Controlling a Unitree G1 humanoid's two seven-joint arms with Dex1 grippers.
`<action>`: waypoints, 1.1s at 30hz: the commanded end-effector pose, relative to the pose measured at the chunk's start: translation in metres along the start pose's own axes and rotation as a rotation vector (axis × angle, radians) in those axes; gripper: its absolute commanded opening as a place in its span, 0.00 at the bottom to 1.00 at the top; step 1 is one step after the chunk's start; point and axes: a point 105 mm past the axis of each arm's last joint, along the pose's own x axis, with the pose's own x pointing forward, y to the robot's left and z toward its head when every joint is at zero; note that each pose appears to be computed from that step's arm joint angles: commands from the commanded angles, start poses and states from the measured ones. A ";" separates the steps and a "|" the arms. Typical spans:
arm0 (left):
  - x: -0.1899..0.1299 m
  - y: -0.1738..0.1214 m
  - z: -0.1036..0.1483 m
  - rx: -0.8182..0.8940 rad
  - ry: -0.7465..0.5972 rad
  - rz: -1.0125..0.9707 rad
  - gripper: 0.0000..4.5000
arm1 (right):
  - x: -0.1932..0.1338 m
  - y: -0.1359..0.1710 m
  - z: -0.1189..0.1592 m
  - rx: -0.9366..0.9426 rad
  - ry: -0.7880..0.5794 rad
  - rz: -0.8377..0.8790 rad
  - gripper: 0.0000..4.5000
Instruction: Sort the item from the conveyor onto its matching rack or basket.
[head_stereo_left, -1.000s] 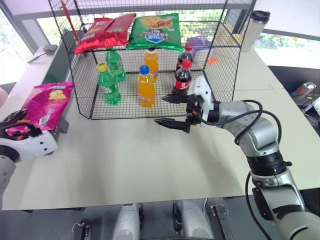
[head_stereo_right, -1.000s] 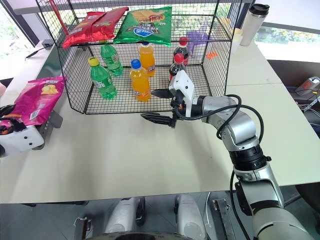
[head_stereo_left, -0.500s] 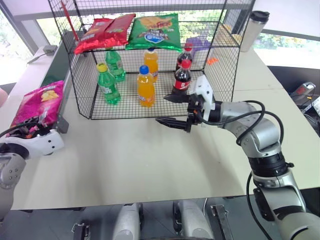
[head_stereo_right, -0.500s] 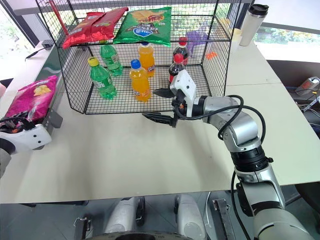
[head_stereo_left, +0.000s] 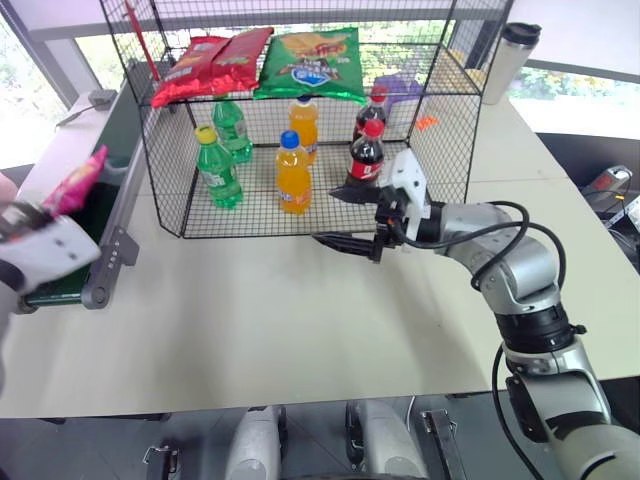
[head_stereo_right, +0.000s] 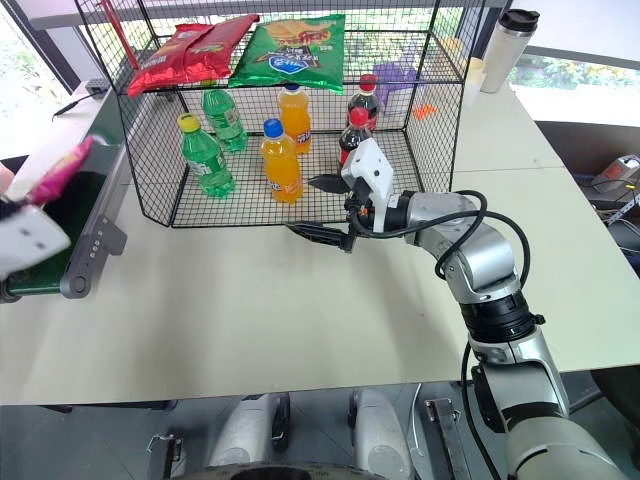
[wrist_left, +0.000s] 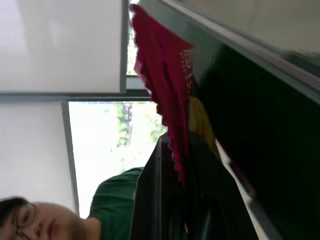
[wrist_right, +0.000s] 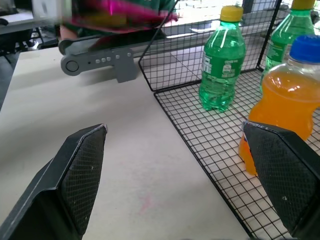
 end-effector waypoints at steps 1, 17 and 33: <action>-0.025 0.067 0.019 -0.180 -0.111 0.037 0.01 | -0.009 -0.014 0.023 -0.011 -0.095 -0.035 1.00; -0.114 0.135 0.106 -0.791 -0.785 -0.440 0.01 | -0.019 -0.017 0.047 0.166 -0.278 0.052 1.00; -0.083 0.115 0.176 -0.854 -1.179 -0.779 0.01 | -0.021 -0.021 0.077 0.082 -0.374 0.124 1.00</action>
